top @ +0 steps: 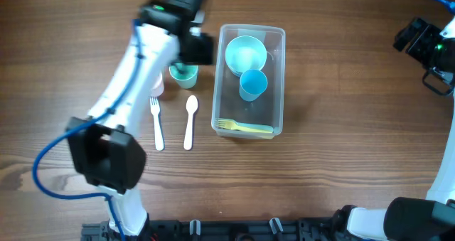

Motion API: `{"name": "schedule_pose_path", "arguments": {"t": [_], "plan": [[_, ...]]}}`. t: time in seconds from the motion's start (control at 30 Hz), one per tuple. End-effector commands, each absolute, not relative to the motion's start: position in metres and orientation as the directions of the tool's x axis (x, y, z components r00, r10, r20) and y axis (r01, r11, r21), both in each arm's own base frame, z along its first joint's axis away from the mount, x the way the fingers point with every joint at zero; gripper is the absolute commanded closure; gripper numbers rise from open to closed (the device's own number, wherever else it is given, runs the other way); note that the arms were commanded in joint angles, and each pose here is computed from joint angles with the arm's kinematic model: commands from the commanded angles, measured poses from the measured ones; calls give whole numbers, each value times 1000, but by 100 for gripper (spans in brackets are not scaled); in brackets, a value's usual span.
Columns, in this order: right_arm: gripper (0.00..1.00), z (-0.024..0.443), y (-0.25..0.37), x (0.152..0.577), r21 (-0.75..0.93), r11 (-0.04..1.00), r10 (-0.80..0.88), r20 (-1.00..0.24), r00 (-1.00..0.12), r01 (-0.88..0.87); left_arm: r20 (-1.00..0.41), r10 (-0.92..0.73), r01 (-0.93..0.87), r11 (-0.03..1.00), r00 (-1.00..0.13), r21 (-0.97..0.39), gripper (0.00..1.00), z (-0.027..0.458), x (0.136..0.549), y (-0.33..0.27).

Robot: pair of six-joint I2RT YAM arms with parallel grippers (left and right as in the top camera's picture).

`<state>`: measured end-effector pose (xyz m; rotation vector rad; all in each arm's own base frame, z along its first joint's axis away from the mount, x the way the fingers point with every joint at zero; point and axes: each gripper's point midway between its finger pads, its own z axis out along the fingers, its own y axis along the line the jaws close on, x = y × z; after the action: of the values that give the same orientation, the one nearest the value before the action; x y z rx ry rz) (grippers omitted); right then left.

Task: Pack container
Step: 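Grasp the pink cup with the left gripper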

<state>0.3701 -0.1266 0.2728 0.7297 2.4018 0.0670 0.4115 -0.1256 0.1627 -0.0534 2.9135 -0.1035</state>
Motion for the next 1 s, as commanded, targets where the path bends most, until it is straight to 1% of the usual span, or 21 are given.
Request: {"name": "schedule_pose_path", "arguments": {"t": [0.0, 0.1, 0.17, 0.2, 0.23, 0.37, 0.43, 0.47, 0.53, 0.57, 0.67, 0.7, 0.73, 0.77, 0.83, 0.9, 0.97], "plan": [[0, 269, -126, 372, 228, 838, 533, -538, -653, 496, -150, -210, -202, 977, -966, -65, 23, 154, 407, -68], [0, 269, -126, 372, 228, 838, 533, -538, -653, 496, -88, -313, -311, 950, -946, -42, 24, 129, 399, -23], [0, 269, -126, 372, 228, 838, 533, -538, -653, 496, -54, -360, -357, 933, -931, -49, 26, 112, 393, -4], [0, 269, -126, 372, 228, 838, 533, -538, -653, 496, -49, -378, -376, 925, -924, -50, 25, 104, 392, 3], [0, 269, -126, 372, 228, 838, 532, -538, -653, 496, -50, -400, -398, 916, -915, -51, 24, 85, 391, 14], [0, 269, -126, 372, 228, 838, 533, -538, -653, 496, -57, -409, -406, 912, -911, -53, 22, 58, 388, 17], [0, 269, -126, 372, 228, 838, 533, -538, -653, 496, -70, -409, -405, 912, -910, -57, 28, 50, 389, 17], [0, 269, -126, 372, 228, 838, 533, -538, -653, 496, -76, -409, -405, 912, -910, -60, 34, 46, 390, 17], [0, 269, -126, 372, 228, 838, 533, -538, -653, 496, -86, -409, -404, 912, -909, -64, 55, 42, 392, 17], [0, 269, -126, 372, 228, 838, 533, -538, -653, 496, -94, -409, -404, 912, -908, -67, 68, 42, 394, 18], [0, 269, -126, 372, 228, 838, 533, -538, -653, 496, -105, -408, -400, 912, -907, -87, 78, 44, 398, 15], [0, 269, -126, 372, 228, 838, 533, -538, -653, 496, -108, -404, -396, 914, -908, -88, 89, 46, 398, 15], [0, 269, -126, 372, 228, 838, 533, -538, -653, 496, -111, -404, -395, 914, -908, -89, 94, 47, 399, 15], [0, 269, -126, 372, 228, 838, 533, -538, -653, 496, -118, -398, -388, 917, -910, -94, 96, 51, 400, 15], [0, 269, -126, 372, 228, 838, 533, -538, -653, 496, -151, -355, -341, 933, -922, -113, 96, 71, 404, 12], [0, 269, -126, 372, 228, 838, 533, -538, -653, 496, -202, -354, -334, 934, -913, -128, 96, 103, 408, 12], [0, 269, -126, 372, 228, 838, 533, -538, -653, 496, -299, -341, -302, 938, -891, -169, 96, 158, 412, 5]]}}
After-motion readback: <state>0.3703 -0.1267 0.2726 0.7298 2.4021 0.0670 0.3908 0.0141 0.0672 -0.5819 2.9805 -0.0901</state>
